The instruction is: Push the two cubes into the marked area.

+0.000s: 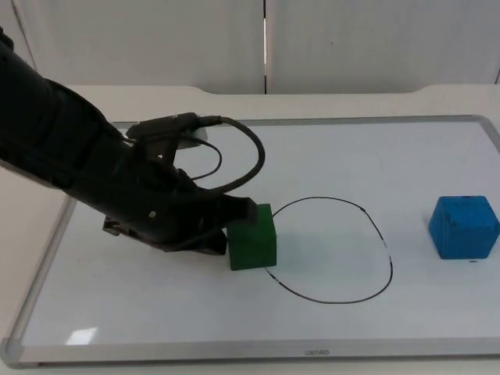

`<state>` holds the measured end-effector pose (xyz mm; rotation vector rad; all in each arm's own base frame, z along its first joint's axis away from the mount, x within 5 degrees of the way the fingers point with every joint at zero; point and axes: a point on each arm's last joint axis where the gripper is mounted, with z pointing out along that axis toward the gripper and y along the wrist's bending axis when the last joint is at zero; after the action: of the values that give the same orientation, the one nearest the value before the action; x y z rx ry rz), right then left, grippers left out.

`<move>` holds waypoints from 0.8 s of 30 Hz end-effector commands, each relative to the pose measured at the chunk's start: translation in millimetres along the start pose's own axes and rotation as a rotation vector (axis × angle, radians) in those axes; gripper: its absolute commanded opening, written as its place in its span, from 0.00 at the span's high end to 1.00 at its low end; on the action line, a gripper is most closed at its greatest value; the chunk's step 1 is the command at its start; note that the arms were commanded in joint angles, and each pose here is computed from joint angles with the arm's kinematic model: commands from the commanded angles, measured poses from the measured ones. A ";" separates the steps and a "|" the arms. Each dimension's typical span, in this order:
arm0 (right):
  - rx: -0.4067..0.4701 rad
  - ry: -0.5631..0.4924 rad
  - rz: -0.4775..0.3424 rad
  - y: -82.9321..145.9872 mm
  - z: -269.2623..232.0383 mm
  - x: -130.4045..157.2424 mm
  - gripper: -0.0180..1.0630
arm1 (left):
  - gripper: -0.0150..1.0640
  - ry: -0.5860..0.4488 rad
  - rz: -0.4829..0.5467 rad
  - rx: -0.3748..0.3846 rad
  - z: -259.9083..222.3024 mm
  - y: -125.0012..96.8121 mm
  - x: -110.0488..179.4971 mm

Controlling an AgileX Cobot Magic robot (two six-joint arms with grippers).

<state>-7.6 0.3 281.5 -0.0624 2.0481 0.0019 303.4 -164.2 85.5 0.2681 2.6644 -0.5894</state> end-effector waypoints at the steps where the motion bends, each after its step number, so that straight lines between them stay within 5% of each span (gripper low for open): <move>1: 0.004 -0.001 0.003 0.1 0.9 1.3 0.01 | 0.99 -0.011 0.009 -0.012 1.9 -6.3 0.3; 24: 0.003 -0.001 0.004 0.3 0.9 1.3 0.01 | 0.99 -0.036 0.025 0.023 4.5 -16.5 -9.2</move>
<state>-7.6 0.3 281.5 -0.0624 2.0481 0.0019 308.9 -179.1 90.6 0.2998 2.6208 -0.5905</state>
